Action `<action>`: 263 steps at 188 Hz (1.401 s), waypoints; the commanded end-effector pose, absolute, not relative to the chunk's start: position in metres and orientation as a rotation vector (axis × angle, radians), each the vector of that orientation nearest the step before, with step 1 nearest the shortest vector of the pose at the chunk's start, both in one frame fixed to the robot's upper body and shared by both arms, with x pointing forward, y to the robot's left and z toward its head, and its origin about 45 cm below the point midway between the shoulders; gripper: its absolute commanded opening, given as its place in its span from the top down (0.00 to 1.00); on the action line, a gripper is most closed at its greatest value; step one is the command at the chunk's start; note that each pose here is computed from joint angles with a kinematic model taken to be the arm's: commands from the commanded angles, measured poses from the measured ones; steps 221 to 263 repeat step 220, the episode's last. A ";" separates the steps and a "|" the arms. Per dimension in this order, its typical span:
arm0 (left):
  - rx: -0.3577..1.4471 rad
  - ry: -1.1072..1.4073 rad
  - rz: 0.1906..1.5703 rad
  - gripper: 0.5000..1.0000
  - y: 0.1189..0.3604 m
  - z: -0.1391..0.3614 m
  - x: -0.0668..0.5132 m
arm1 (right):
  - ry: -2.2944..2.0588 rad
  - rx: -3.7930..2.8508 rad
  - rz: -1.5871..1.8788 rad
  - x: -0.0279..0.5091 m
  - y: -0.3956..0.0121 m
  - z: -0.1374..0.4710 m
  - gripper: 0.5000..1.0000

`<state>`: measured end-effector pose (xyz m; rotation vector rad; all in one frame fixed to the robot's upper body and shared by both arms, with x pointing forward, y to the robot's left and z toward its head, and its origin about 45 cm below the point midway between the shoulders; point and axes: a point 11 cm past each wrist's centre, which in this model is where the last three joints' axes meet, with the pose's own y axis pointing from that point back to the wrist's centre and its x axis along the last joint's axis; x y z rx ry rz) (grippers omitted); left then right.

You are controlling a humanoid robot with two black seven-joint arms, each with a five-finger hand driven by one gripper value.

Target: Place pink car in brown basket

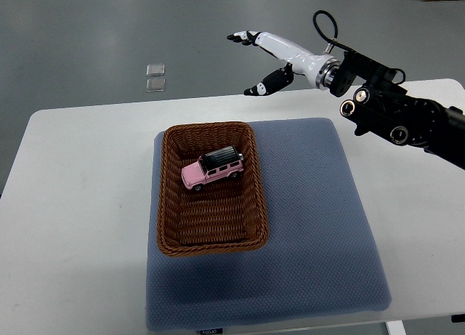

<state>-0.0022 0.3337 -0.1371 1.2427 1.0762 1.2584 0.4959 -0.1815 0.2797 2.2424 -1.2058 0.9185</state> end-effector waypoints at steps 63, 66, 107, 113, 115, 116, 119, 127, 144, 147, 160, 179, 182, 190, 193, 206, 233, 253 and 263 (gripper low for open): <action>1.241 1.078 1.261 0.00 0.334 -0.137 -0.002 | -1.783 2.178 0.145 0.476 -0.305 0.205 0.18; 1.241 1.078 1.261 0.00 0.334 -0.137 -0.002 | -1.811 2.177 0.108 0.475 -0.307 0.204 0.18; 1.241 1.078 1.261 0.00 0.334 -0.137 -0.002 | -2.004 2.158 -0.177 0.467 -0.326 0.189 0.18; 1.241 1.078 1.261 0.00 0.334 -0.137 -0.002 | -2.018 2.158 -0.201 0.466 -0.326 0.188 0.18; 1.241 1.078 1.261 0.00 0.334 -0.137 -0.002 | -2.023 2.157 -0.211 0.466 -0.327 0.188 0.18; 1.241 1.078 1.261 0.00 0.334 -0.137 -0.002 | -2.023 2.157 -0.211 0.466 -0.327 0.188 0.18; 1.241 1.078 1.261 0.00 0.334 -0.137 -0.002 | -2.034 2.156 -0.230 0.465 -0.327 0.187 0.18; 1.240 1.076 1.261 0.00 0.334 -0.137 -0.001 | -2.054 2.154 -0.267 0.465 -0.329 0.185 0.18; 1.240 1.076 1.261 0.00 0.334 -0.137 -0.001 | -2.096 2.149 -0.330 0.464 -0.329 0.183 0.17; 1.240 1.076 1.261 0.00 0.334 -0.137 -0.001 | -2.107 2.146 -0.340 0.464 -0.328 0.183 0.17; 1.240 1.076 1.261 0.00 0.334 -0.137 -0.001 | -2.125 2.147 -0.354 0.465 -0.328 0.184 0.17; 1.240 1.076 1.261 0.00 0.334 -0.137 -0.001 | -2.163 2.155 -0.371 0.468 -0.329 0.189 0.17; 1.240 1.076 1.261 0.00 0.334 -0.137 -0.001 | -2.171 2.156 -0.374 0.468 -0.330 0.191 0.17; 1.240 1.076 1.261 0.00 0.334 -0.137 -0.001 | -2.179 2.157 -0.376 0.469 -0.330 0.192 0.17; 1.240 1.076 1.261 0.00 0.334 -0.137 -0.001 | -2.179 2.158 -0.379 0.469 -0.331 0.191 0.17; 1.239 1.075 1.261 0.00 0.334 -0.137 0.000 | -2.175 2.150 -0.378 0.466 -0.332 0.187 0.17; 1.239 1.075 1.262 0.00 0.334 -0.137 0.000 | -2.174 2.146 -0.377 0.465 -0.333 0.185 0.17; 1.239 1.075 1.262 0.00 0.334 -0.137 0.000 | -2.174 2.146 -0.377 0.465 -0.333 0.185 0.17; 1.239 1.075 1.262 0.00 0.334 -0.137 0.000 | -2.174 2.146 -0.377 0.465 -0.333 0.185 0.17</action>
